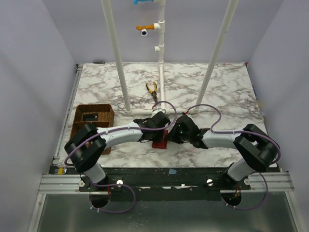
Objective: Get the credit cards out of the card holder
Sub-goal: Move the card holder to the center of the board.
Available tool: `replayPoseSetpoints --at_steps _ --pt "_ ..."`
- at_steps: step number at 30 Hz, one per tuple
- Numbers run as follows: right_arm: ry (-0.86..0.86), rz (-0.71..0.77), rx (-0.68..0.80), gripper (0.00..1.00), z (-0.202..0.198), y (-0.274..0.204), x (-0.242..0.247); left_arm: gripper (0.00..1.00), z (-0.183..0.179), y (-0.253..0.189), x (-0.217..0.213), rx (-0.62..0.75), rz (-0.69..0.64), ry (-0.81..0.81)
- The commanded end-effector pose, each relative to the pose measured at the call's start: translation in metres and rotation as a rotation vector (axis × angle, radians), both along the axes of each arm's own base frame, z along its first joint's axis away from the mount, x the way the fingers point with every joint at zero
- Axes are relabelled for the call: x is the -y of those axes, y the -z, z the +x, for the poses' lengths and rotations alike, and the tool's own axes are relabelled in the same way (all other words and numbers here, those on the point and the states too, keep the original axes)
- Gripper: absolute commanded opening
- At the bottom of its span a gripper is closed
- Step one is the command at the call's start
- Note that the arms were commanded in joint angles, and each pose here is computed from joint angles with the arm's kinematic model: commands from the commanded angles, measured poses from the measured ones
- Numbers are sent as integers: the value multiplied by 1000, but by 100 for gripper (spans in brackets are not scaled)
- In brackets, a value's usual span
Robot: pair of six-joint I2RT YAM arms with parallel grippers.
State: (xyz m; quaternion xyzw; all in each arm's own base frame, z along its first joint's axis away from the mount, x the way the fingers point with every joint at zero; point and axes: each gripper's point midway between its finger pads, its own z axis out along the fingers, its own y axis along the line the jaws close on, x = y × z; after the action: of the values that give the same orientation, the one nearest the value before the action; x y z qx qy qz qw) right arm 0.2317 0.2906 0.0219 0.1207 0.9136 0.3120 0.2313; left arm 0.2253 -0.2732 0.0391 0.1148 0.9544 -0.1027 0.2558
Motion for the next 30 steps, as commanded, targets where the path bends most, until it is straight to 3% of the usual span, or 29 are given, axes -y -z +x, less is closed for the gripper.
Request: replayPoseSetpoints --at_steps 1,8,26,30 --pt "-36 -61 -76 8 -22 25 9 45 4 6 5 20 7 -13" --pt "-40 -71 -75 6 -22 27 7 46 7 12 4 26 43 -18" --pt "-13 -163 -98 1 -23 44 22 0 6 -1 2 52 -12 -17" --pt "-6 -182 -111 1 -25 50 26 0 6 -11 2 58 -45 -16"
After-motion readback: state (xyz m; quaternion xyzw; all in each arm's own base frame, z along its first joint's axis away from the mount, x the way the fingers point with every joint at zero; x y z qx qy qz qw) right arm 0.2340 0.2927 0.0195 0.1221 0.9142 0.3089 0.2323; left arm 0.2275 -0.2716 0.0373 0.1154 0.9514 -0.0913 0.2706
